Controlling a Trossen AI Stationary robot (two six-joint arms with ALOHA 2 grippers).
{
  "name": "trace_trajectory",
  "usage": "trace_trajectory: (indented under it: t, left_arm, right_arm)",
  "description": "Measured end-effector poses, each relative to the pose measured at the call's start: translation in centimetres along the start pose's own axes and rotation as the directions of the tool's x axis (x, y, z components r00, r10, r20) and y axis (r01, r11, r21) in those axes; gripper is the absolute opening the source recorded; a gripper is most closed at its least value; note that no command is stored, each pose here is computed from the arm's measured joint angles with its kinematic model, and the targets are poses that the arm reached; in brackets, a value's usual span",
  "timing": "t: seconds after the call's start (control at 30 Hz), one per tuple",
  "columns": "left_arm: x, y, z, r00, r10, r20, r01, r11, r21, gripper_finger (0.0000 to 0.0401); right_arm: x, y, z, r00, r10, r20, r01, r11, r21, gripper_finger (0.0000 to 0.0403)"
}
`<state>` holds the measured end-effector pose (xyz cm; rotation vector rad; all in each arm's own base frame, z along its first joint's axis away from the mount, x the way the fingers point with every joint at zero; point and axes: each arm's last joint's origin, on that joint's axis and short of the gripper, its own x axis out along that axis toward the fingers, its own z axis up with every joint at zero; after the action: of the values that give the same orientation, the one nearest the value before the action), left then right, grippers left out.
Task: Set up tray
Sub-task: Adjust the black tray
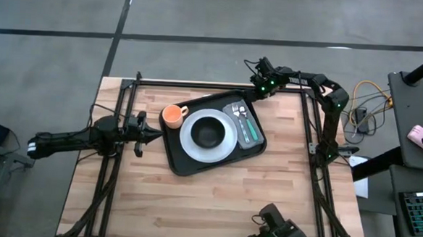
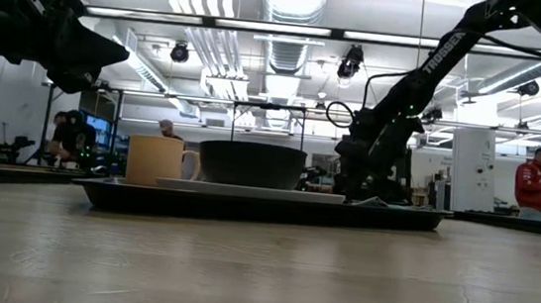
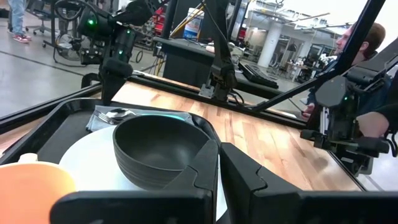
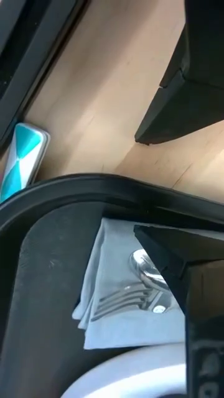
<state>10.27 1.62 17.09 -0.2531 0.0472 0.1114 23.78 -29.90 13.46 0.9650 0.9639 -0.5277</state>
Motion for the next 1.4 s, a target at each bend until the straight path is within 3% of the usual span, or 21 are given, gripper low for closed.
trace_trajectory:
  t: [0.23,0.63,1.17,1.4]
  left_arm:
    - [0.0,0.0,0.0,1.000,0.000,0.000,0.000,1.000,0.000,0.0000]
    - [0.0,0.0,0.0,1.000,0.000,0.000,0.000,1.000,0.000,0.0000]
    - [0.0,0.0,0.0,1.000,0.001,-0.003,-0.001,1.000,0.000,0.0000]
    - [0.0,0.0,0.0,1.000,0.001,-0.003,-0.001,1.000,0.000,0.0000]
  right_arm:
    - [0.0,0.0,0.0,1.000,-0.001,0.001,0.001,1.000,0.012,0.0185]
    - [0.9,1.0,-0.9,0.999,0.021,-0.046,-0.020,1.000,0.013,0.0033]
    - [-0.5,2.8,-3.0,0.993,0.009,-0.121,-0.006,1.000,0.022,0.0035]
    - [-0.7,4.2,-5.4,0.987,0.016,-0.160,-0.010,0.999,0.042,0.0036]
